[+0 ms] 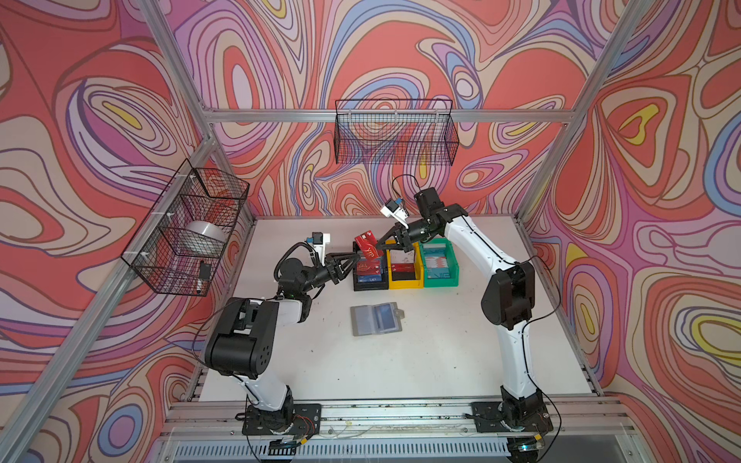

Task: Take the credit cards out of the card holder
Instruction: Place the credit card in the storage box, then flip over the card slot in the card holder.

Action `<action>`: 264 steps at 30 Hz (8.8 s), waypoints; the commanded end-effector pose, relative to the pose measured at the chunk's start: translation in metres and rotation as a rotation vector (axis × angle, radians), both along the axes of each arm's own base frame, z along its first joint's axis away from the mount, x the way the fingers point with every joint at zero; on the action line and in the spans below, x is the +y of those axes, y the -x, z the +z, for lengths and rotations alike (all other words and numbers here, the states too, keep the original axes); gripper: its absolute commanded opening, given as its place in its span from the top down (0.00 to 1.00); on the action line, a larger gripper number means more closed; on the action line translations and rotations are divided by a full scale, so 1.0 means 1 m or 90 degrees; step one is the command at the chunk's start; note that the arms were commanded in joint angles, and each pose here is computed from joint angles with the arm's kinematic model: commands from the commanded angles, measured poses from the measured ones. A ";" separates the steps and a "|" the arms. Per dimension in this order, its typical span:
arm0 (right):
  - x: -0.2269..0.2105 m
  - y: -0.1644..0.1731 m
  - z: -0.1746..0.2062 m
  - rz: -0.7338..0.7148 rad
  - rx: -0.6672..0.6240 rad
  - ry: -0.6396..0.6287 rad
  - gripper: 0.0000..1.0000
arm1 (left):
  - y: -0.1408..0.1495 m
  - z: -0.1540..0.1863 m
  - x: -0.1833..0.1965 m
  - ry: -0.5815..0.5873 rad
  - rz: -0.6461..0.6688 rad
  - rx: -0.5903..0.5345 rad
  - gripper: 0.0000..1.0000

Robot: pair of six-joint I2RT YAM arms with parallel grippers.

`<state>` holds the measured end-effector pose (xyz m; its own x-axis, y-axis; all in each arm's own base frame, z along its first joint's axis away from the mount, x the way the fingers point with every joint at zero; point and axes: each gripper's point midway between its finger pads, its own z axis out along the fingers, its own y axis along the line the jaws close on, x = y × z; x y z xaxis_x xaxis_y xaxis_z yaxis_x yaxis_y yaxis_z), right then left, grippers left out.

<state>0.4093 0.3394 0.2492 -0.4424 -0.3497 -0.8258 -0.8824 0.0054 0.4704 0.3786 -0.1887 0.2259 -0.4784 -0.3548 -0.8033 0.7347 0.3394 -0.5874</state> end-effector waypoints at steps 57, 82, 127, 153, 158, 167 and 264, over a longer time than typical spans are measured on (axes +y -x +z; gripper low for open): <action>-0.014 -0.020 -0.013 -0.101 -0.038 0.056 0.74 | -0.013 -0.005 0.001 -0.008 0.014 0.071 1.00; -0.090 0.024 0.032 -0.267 -0.158 0.117 0.76 | -0.014 -0.007 -0.009 -0.597 -0.151 0.160 1.00; -0.117 0.035 -0.001 -0.325 -0.093 0.066 0.78 | -0.062 -0.091 -0.021 -0.951 -0.374 -0.072 1.00; -0.120 0.037 -0.014 -0.347 -0.070 0.072 0.79 | -0.077 -0.131 -0.024 -0.994 -0.426 -0.139 1.00; -0.119 0.036 -0.016 -0.345 -0.066 0.070 0.79 | -0.079 -0.133 -0.023 -1.005 -0.425 -0.148 1.00; -0.119 0.038 -0.018 -0.345 -0.058 0.067 0.79 | -0.085 -0.144 -0.018 -1.036 -0.430 -0.172 1.00; -0.048 0.099 -0.223 -0.348 0.379 0.270 0.83 | 0.097 -0.192 -0.005 -0.448 0.044 0.451 1.00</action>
